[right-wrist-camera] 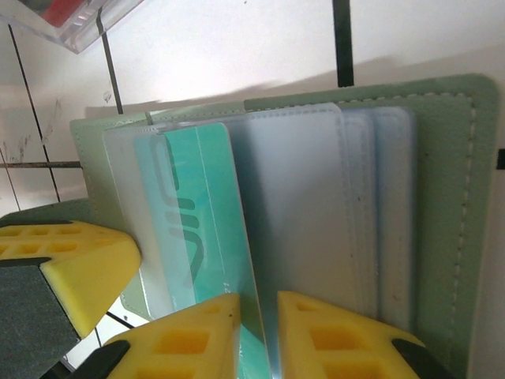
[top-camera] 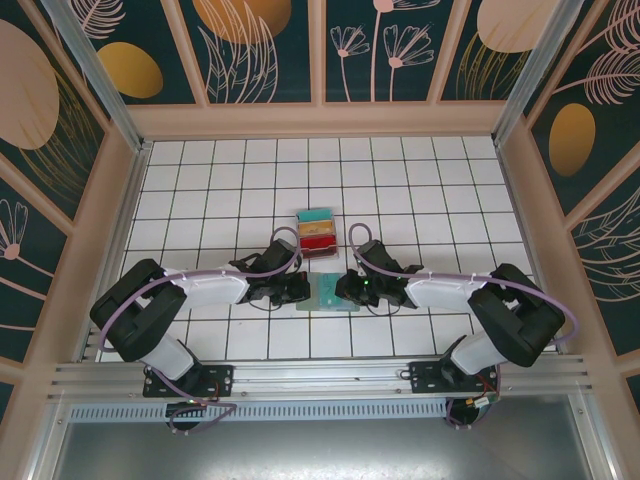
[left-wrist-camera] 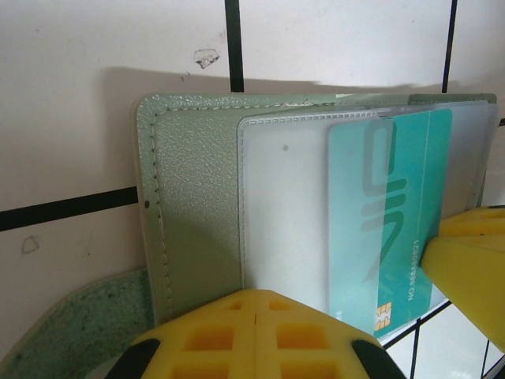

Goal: Take the credit cards out of the card holder

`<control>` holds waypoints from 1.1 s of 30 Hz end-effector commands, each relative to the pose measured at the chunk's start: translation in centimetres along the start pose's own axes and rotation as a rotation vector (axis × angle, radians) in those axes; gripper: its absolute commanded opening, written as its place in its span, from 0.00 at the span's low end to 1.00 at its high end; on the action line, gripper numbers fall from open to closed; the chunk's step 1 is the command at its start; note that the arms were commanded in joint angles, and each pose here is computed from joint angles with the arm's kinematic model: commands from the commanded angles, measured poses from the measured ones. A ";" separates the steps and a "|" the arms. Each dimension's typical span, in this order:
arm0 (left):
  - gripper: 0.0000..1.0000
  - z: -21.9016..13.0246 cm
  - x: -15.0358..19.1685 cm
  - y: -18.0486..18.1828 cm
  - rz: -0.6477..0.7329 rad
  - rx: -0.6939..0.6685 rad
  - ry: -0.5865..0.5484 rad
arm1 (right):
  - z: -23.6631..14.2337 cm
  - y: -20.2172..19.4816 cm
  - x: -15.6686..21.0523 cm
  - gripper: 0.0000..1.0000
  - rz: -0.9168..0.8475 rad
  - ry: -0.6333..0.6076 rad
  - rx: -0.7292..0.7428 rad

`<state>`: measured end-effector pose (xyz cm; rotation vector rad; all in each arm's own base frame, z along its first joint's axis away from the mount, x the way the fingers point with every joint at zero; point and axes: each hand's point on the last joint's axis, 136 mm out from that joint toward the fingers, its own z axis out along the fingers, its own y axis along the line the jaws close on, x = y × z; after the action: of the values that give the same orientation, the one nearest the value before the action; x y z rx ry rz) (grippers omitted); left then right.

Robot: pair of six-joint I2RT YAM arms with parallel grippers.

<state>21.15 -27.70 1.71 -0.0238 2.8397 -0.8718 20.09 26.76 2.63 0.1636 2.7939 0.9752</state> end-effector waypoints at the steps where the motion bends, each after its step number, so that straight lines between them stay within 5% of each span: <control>1: 0.03 0.4 0.8 0.9 -0.005 -0.041 0.032 | 0.2 0.2 -0.4 0.11 -0.014 -0.003 -0.007; 4: 0.03 0.4 0.8 0.9 -0.004 -0.044 0.031 | 0.1 -0.4 -0.3 0.00 -0.011 -0.005 0.012; 17: 0.01 0.2 0.9 1.3 -0.005 -0.066 0.031 | -3.0 -3.0 -0.6 0.00 0.002 -0.064 0.037; 25: 0.03 -1.5 -0.8 -1.3 0.004 -0.025 -0.017 | -6.2 -0.7 -3.0 0.00 -0.096 -0.152 0.024; 28: 0.16 -2.9 -2.1 -2.7 0.008 -0.008 -0.065 | -7.4 0.9 -4.3 0.00 -0.175 -0.181 0.034; 33: 0.58 -5.5 -4.5 -3.7 0.010 -0.037 -0.169 | -9.2 3.2 -6.4 0.00 -0.321 -0.220 0.078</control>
<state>23.57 -28.26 6.99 -0.0612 2.7421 -0.8475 23.71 23.35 11.30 -0.0357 2.5750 0.8441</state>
